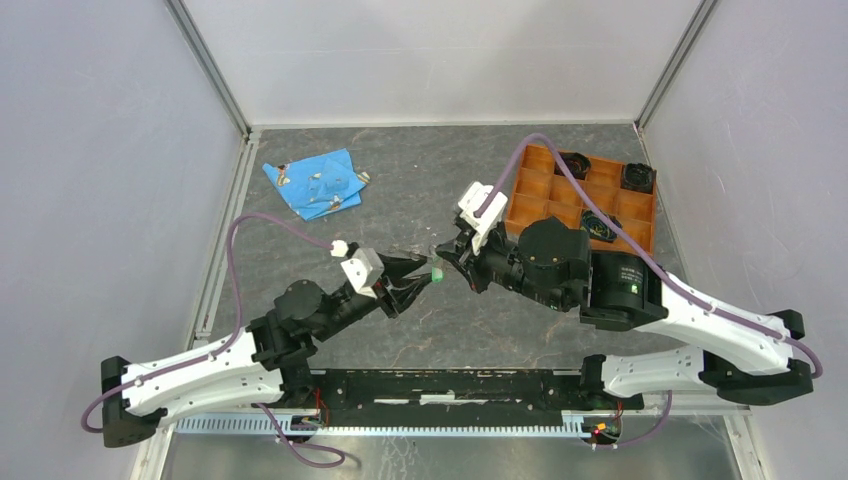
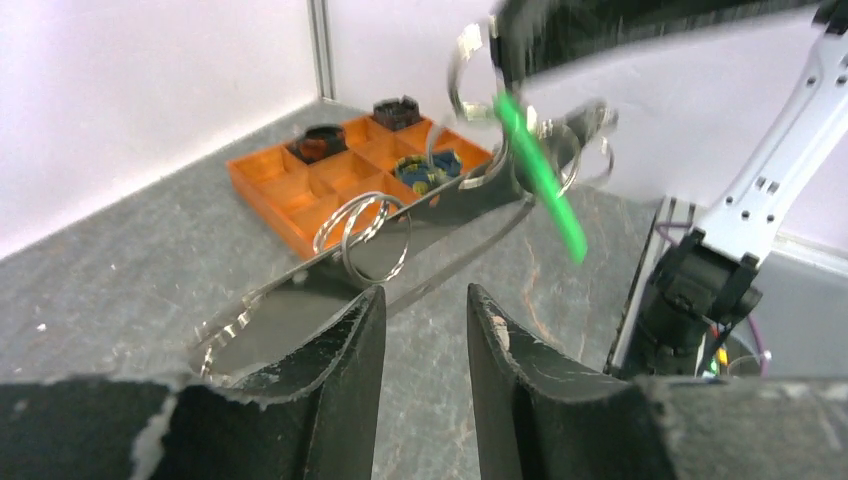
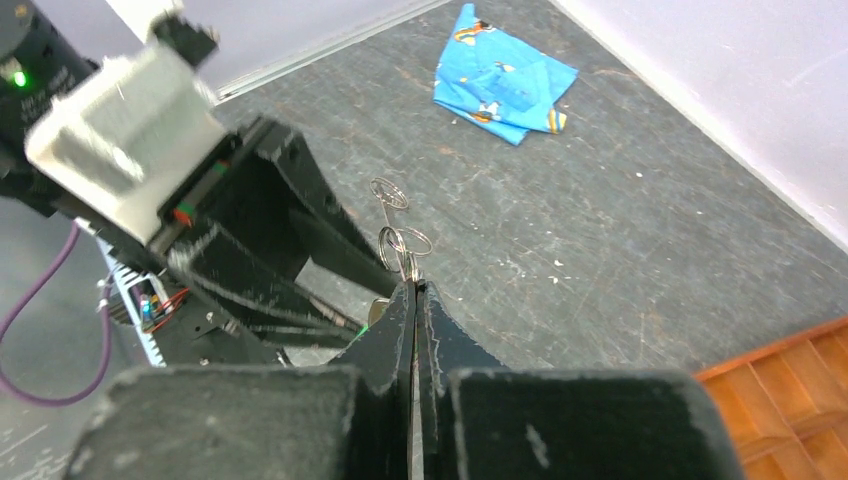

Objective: Remove the keys from the keyring

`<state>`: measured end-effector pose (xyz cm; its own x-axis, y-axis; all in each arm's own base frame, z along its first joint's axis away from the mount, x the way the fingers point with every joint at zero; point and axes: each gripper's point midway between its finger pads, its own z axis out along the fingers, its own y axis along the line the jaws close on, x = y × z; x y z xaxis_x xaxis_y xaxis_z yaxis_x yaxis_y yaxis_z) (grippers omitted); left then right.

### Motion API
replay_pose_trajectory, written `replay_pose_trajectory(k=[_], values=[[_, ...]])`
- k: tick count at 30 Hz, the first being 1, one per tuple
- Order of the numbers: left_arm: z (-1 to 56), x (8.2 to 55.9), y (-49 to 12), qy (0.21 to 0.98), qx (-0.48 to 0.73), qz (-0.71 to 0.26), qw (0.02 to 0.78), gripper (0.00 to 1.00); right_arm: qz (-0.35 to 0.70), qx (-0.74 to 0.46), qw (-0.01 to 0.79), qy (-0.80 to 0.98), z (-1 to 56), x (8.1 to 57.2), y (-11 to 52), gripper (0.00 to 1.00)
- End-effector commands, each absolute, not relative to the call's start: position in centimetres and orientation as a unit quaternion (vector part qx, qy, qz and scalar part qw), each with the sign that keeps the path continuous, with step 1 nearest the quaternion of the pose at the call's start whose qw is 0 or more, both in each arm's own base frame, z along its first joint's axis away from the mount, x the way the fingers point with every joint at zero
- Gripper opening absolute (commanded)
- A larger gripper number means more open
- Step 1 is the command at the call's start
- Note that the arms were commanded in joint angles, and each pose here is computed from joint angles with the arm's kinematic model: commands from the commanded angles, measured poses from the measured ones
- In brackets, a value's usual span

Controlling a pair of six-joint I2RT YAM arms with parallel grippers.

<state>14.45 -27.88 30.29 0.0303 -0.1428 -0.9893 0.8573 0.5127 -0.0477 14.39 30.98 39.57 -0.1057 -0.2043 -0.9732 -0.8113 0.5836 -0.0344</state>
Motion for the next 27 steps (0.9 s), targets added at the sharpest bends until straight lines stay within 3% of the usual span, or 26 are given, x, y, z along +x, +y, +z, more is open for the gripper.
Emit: replay_pose_trajectory(k=[1, 27], values=[[35.0, 15.0, -26.1, 0.522, 0.267, -0.379, 0.716, 0.42, 0.313, -0.387, 0.548, 0.672, 39.3, 12.9, 31.6, 0.0], [34.3, 10.4, -28.0, 0.467, 0.36, -0.451, 0.67, 0.41, 0.496, -0.416, 0.509, 0.567, 37.5, 8.8, 31.1, 0.01]])
